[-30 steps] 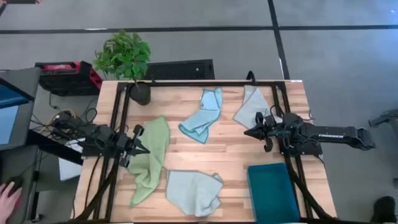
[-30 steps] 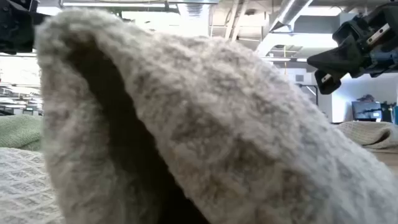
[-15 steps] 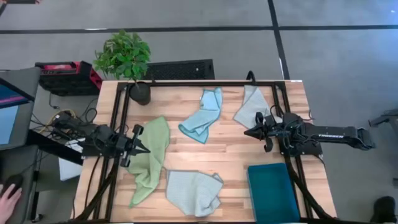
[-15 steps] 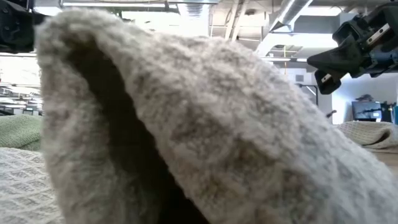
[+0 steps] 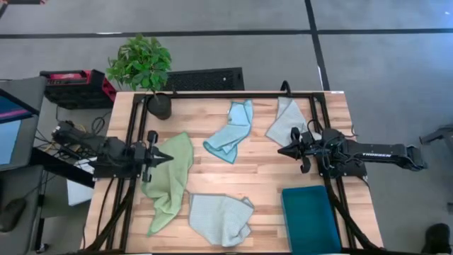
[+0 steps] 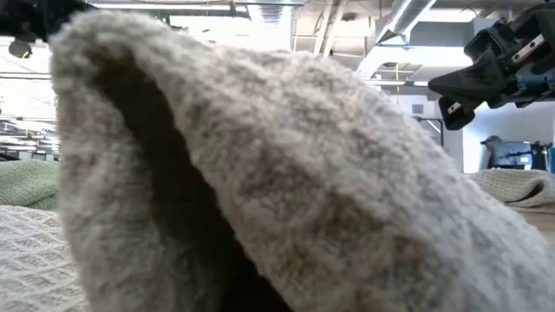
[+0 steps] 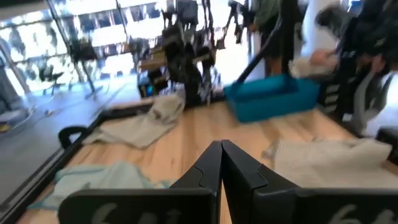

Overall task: Fold microfiber towels
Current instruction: Fold the blue microfiber towel

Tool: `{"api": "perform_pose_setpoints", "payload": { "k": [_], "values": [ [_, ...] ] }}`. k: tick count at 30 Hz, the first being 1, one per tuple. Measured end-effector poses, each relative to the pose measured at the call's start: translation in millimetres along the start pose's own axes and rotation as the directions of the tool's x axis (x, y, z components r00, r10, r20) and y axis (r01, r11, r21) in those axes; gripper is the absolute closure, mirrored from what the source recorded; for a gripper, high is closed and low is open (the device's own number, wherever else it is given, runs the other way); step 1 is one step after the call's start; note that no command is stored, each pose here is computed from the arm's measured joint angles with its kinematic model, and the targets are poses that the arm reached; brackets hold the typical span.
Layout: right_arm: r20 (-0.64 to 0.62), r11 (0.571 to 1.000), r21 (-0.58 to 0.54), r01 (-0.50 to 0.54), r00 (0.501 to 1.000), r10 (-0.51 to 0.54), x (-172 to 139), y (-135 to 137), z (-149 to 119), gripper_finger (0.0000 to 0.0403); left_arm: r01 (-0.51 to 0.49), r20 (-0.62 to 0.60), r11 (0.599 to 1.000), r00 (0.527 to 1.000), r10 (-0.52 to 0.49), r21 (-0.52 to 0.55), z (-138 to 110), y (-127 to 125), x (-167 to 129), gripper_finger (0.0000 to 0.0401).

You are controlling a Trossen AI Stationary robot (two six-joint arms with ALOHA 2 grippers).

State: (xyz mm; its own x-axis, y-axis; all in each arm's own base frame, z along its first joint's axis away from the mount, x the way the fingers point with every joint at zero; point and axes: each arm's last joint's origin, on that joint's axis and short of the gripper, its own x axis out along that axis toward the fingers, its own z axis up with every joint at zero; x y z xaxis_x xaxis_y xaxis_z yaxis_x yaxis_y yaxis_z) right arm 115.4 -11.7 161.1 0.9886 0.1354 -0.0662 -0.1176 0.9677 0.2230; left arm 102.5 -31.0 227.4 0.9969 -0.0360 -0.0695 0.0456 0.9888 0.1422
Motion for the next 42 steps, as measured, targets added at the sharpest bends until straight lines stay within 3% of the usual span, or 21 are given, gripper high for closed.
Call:
{"api": "perform_pose_setpoints", "payload": {
  "k": [7, 11, 13, 17, 20, 23, 33, 42],
  "values": [
    [0.0, 1.0, -0.002, 0.0, 1.0, 0.0, 0.0, 0.0, 0.0, 0.039, -0.131, -0.215, 0.991, 0.968, 0.127, -0.001, 39.7, -4.3, 35.8, 0.0401],
    [0.0, 1.0, -0.002, -0.001, 1.0, 0.001, 0.0, 0.1, 0.1, 0.039, -0.352, -0.338, 0.935, 0.885, 0.32, -0.036, 54.5, -3.4, 63.2, 0.0401],
    [0.0, 1.0, -0.002, -0.001, 1.0, 0.001, 0.0, 0.1, 0.0, 0.039, -0.396, -0.385, 0.918, 0.848, 0.364, -0.005, 59.3, -2.7, 76.1, 0.0401],
    [0.001, 1.0, -0.003, -0.001, 1.0, 0.001, 0.0, 0.1, 0.1, 0.039, -0.382, -0.433, 0.923, 0.825, 0.362, 0.044, 64.9, -6.4, 101.4, 0.0401],
    [0.0, 1.0, -0.003, -0.001, 1.0, 0.001, 0.0, 0.1, 0.0, 0.039, -0.362, -0.452, 0.932, 0.828, 0.331, 0.02, 66.1, -12.5, 119.6, 0.0401],
    [0.001, 1.0, -0.003, -0.001, 1.0, 0.001, 0.0, 0.1, 0.1, 0.039, -0.326, -0.482, 0.942, 0.814, 0.324, 0.082, 63.2, -16.5, 133.6, 0.0401],
    [0.0, 1.0, -0.003, -0.001, 1.0, 0.001, 0.0, 0.1, 0.0, 0.039, -0.315, -0.541, 0.932, 0.76, 0.36, 0.178, 49.9, -19.1, 168.5, 0.0398],
    [0.001, 1.0, -0.003, -0.001, 1.0, 0.001, 0.0, 0.1, 0.2, 0.039, -0.267, -0.612, 0.937, 0.71, 0.349, 0.225, 35.8, -10.9, 192.4, 0.0318]
  ]
}}
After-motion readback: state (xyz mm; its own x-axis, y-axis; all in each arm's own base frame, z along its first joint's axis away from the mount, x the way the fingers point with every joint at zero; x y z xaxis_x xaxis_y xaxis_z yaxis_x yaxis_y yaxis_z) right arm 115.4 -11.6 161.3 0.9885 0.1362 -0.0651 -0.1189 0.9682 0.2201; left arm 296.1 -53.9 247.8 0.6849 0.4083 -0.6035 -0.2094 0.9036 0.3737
